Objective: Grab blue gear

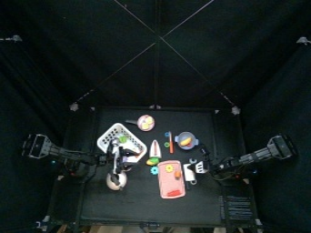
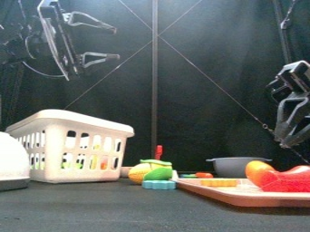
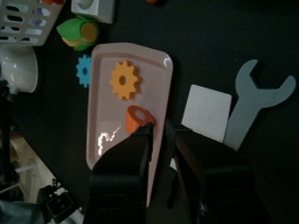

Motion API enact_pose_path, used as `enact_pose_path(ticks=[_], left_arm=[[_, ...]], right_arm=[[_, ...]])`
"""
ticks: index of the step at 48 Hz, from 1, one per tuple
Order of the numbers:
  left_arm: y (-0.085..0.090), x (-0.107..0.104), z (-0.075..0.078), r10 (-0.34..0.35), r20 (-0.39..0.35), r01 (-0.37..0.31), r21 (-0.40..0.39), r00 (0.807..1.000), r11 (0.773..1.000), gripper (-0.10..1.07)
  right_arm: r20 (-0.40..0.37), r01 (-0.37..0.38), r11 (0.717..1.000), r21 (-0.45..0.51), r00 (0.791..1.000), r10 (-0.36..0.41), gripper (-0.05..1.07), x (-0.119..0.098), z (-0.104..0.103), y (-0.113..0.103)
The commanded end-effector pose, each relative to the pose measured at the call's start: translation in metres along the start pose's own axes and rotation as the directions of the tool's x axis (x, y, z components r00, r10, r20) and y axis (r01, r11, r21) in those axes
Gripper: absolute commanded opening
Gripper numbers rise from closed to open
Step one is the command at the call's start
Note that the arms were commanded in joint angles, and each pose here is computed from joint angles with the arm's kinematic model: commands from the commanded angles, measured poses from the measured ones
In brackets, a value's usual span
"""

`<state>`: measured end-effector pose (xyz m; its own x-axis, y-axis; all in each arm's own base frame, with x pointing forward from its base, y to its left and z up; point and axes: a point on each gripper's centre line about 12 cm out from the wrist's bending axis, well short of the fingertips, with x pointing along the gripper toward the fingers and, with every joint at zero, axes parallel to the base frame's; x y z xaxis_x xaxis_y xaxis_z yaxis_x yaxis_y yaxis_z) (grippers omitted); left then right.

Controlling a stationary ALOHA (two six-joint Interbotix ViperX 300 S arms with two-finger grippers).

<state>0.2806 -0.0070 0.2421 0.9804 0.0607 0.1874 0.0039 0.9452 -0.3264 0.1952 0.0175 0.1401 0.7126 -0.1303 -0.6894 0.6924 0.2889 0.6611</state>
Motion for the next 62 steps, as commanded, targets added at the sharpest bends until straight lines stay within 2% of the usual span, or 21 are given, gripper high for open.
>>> enact_pose_path(ticks=[1, 7, 11, 15, 18, 24, 25, 28, 33, 40, 44, 47, 51, 53, 62], left_arm=[[-0.002, 0.003, 0.006, -0.004, 0.021, 0.004, 0.000, 1.000, 1.000, 0.91], [-0.001, 0.003, 0.002, 0.002, -0.004, -0.002, -0.001, 1.000, 1.000, 0.92], [0.000, 0.005, -0.006, 0.016, -0.094, -0.017, 0.000, 0.995, 1.000, 0.91], [-0.001, 0.009, -0.016, 0.031, -0.212, -0.029, 0.009, 0.977, 1.000, 0.92], [-0.003, 0.013, -0.023, 0.034, -0.316, -0.025, 0.033, 0.948, 0.999, 0.91], [-0.009, 0.017, -0.036, 0.028, -0.453, 0.013, 0.087, 0.891, 0.996, 0.91], [-0.009, 0.018, -0.040, 0.027, -0.480, 0.024, 0.102, 0.877, 0.995, 0.91], [-0.011, 0.020, -0.046, 0.023, -0.515, 0.048, 0.125, 0.857, 0.991, 0.91], [-0.015, 0.028, -0.057, 0.006, -0.548, 0.105, 0.170, 0.836, 0.980, 0.91], [-0.020, 0.048, -0.071, -0.029, -0.597, 0.245, 0.284, 0.802, 0.927, 0.92], [-0.021, 0.058, -0.084, -0.032, -0.629, 0.294, 0.317, 0.776, 0.902, 0.92], [-0.020, 0.066, -0.094, -0.019, -0.655, 0.300, 0.320, 0.756, 0.899, 0.93], [-0.016, 0.078, -0.107, 0.022, -0.696, 0.280, 0.317, 0.718, 0.906, 0.94], [-0.014, 0.083, -0.113, 0.051, -0.721, 0.268, 0.320, 0.691, 0.909, 0.95], [-0.008, 0.096, -0.127, 0.134, -0.789, 0.257, 0.348, 0.600, 0.902, 0.96]], right_arm=[[0.001, -0.012, 1.000, -0.003, 1.000, 0.012, 0.63, 0.001, 0.000, 0.009], [0.014, -0.044, 0.998, -0.039, 0.999, 0.045, 0.62, 0.001, 0.003, 0.022], [0.035, -0.092, 0.990, -0.108, 0.995, 0.097, 0.62, -0.001, 0.007, 0.036], [0.060, -0.121, 0.975, -0.185, 0.989, 0.134, 0.62, -0.001, 0.011, 0.046], [0.079, -0.132, 0.964, -0.232, 0.985, 0.154, 0.62, -0.001, 0.014, 0.051], [0.112, -0.132, 0.950, -0.285, 0.979, 0.169, 0.62, 0.000, 0.021, 0.056], [0.126, -0.126, 0.948, -0.292, 0.978, 0.168, 0.62, 0.001, 0.024, 0.055], [0.160, -0.111, 0.947, -0.302, 0.973, 0.165, 0.62, 0.001, 0.031, 0.054], [0.218, -0.085, 0.947, -0.308, 0.963, 0.157, 0.62, 0.001, 0.042, 0.052], [0.266, -0.069, 0.948, -0.310, 0.951, 0.157, 0.62, 0.000, 0.052, 0.053], [0.270, -0.065, 0.951, -0.303, 0.951, 0.151, 0.62, 0.001, 0.053, 0.053], [0.265, -0.071, 0.956, -0.284, 0.953, 0.149, 0.62, 0.001, 0.052, 0.053], [0.259, -0.065, 0.963, -0.261, 0.956, 0.135, 0.62, 0.003, 0.050, 0.054], [0.257, -0.063, 0.964, -0.258, 0.957, 0.132, 0.62, 0.003, 0.048, 0.056], [0.240, -0.038, 0.959, -0.282, 0.965, 0.109, 0.62, 0.012, 0.041, 0.057]])
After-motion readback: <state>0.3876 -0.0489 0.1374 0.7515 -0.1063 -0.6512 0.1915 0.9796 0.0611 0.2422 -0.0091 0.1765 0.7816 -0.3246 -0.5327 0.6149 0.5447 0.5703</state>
